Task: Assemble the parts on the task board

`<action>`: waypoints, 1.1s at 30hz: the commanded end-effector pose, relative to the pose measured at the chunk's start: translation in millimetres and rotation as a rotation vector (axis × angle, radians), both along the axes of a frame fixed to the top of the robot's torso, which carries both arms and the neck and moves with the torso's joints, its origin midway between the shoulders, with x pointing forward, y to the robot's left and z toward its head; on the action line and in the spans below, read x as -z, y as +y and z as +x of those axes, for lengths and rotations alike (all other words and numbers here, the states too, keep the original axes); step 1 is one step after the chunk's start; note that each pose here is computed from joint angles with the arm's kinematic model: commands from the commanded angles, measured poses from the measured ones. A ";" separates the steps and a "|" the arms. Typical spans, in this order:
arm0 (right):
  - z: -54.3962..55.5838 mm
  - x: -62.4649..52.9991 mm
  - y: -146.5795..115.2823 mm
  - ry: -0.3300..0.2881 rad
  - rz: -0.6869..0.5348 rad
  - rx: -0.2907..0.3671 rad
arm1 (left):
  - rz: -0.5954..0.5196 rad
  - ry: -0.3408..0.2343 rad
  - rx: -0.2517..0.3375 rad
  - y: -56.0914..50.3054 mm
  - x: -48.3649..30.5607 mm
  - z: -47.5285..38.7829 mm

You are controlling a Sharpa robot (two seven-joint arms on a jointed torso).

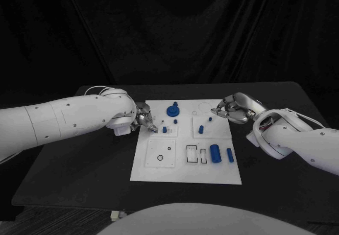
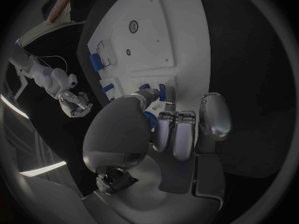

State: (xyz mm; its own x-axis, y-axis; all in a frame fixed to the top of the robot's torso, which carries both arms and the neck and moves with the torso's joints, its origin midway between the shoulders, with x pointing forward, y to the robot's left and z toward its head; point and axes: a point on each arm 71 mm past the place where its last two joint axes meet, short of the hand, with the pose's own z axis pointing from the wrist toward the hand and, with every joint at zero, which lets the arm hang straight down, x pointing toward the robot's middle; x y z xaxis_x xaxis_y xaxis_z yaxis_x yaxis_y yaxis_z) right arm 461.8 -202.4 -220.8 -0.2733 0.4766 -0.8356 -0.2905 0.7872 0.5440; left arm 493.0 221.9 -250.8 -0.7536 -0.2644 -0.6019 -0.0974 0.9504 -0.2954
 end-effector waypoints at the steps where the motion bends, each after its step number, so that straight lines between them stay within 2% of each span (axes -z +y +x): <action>1: -0.4 2.3 -0.5 0.011 -0.010 0.009 | -0.013 -0.021 0.016 -3.2 -2.0 1.2; 10: -0.3 2.7 -0.8 0.012 -0.011 0.010 | -0.004 -0.003 0.029 -5.8 0.5 0.6; 33: -0.6 3.0 -0.8 0.013 -0.010 0.010 | 0.010 0.010 0.025 -4.5 3.3 1.2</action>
